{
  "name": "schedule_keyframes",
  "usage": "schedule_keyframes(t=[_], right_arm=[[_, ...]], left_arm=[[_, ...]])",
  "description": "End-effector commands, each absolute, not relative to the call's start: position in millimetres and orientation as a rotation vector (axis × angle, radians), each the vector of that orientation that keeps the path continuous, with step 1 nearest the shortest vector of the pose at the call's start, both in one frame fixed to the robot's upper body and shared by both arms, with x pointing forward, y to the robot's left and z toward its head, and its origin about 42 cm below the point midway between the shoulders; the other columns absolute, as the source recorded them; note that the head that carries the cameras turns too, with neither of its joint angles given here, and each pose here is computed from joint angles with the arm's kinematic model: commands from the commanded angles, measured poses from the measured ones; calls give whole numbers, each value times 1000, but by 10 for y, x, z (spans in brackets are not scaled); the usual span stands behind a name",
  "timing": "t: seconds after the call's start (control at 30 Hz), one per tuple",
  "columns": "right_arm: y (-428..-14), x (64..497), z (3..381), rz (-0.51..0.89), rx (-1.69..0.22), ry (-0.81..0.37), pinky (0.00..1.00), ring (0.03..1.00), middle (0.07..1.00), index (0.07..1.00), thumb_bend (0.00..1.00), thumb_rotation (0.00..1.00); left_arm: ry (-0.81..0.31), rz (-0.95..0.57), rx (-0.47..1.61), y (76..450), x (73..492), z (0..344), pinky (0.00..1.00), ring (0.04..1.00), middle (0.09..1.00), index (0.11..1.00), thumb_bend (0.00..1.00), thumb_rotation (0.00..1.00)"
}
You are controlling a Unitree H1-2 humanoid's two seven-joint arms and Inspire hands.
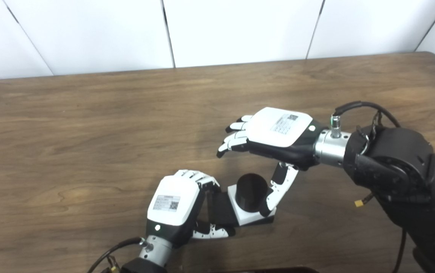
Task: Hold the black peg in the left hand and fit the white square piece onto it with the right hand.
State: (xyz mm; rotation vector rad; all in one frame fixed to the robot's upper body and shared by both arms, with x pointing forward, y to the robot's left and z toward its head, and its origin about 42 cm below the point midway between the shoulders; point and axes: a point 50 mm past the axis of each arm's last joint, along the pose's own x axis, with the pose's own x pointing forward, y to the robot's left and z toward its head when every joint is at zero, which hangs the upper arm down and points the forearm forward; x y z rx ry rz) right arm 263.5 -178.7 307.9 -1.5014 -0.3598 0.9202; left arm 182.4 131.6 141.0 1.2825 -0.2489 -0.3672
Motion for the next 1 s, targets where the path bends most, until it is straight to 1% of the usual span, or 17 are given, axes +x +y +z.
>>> schedule_keyframes(t=[0.0, 0.07, 0.1, 0.17, 0.2, 0.23, 0.33, 0.47, 0.57, 0.63, 0.67, 0.73, 0.83, 0.87, 0.9, 0.93, 0.97], right_arm=[[-1811, 2645, 3208, 857, -1515, -409, 965, 954, 875, 843, 1000, 506], [-1816, 2654, 3210, 852, -1513, -404, 966, 954, 875, 840, 1000, 504], [-1819, 2659, 3209, 849, -1514, -402, 965, 950, 873, 836, 1000, 498], [-1825, 2673, 3205, 844, -1513, -401, 962, 947, 873, 834, 1000, 498], [-1832, 2682, 3203, 841, -1508, -399, 961, 945, 871, 831, 1000, 500], [-1836, 2688, 3202, 839, -1504, -398, 964, 945, 871, 832, 1000, 496], [-1847, 2703, 3208, 832, -1492, -395, 969, 948, 871, 831, 1000, 494], [-1868, 2726, 3231, 820, -1481, -383, 970, 950, 873, 834, 1000, 502], [-1931, 2745, 3229, 808, -1447, -364, 957, 945, 870, 834, 1000, 498], [-2015, 2763, 3213, 799, -1390, -319, 945, 952, 879, 848, 1000, 523], [-2099, 2771, 3190, 785, -1335, -277, 943, 959, 887, 855, 981, 540], [-2287, 2776, 3118, 740, -1224, -200, 945, 971, 910, 893, 865, 668], [-2554, 2733, 2965, 654, -1097, -106, 882, 984, 951, 944, 801, 911], [-2638, 2707, 2909, 625, -1065, -78, 875, 988, 963, 957, 788, 955], [-2738, 2670, 2835, 582, -1029, -46, 875, 992, 974, 969, 773, 977], [-2822, 2633, 2769, 544, -997, -20, 887, 996, 987, 982, 712, 991], [-2895, 2595, 2701, 506, -962, 3, 898, 998, 994, 989, 686, 996]], left_arm=[[-242, -321, 1269, 1261, 1816, 1406, 792, 764, 764, 763, 924, 604], [-246, -311, 1256, 1265, 1819, 1406, 805, 773, 781, 793, 962, 661], [-242, -318, 1254, 1273, 1824, 1410, 829, 794, 812, 842, 985, 701], [-234, -338, 1253, 1292, 1836, 1425, 862, 822, 853, 900, 998, 717], [-224, -360, 1256, 1307, 1845, 1440, 894, 862, 905, 959, 1000, 723], [-218, -375, 1259, 1317, 1851, 1450, 922, 908, 951, 980, 1000, 735], [-183, -423, 1265, 1349, 1862, 1481, 987, 986, 995, 998, 1000, 741], [-155, -456, 1260, 1383, 1868, 1523, 1000, 1000, 1000, 1000, 1000, 723], [-137, -468, 1239, 1399, 1868, 1571, 1000, 1000, 1000, 1000, 1000, 744], [-127, -466, 1195, 1418, 1865, 1607, 1000, 1000, 1000, 1000, 1000, 761], [-115, -461, 1142, 1442, 1860, 1637, 1000, 1000, 1000, 1000, 1000, 764], [-92, -441, 1013, 1504, 1846, 1700, 1000, 1000, 1000, 1000, 1000, 764], [-69, -403, 852, 1609, 1830, 1782, 1000, 1000, 1000, 1000, 1000, 792], [-62, -383, 800, 1648, 1826, 1804, 993, 1000, 1000, 1000, 1000, 801], [-59, -345, 743, 1706, 1818, 1821, 957, 997, 1000, 1000, 1000, 818], [-59, -309, 699, 1758, 1810, 1830, 891, 982, 1000, 1000, 1000, 853], [-54, -273, 662, 1813, 1808, 1827, 866, 974, 1000, 1000, 1000, 871]])
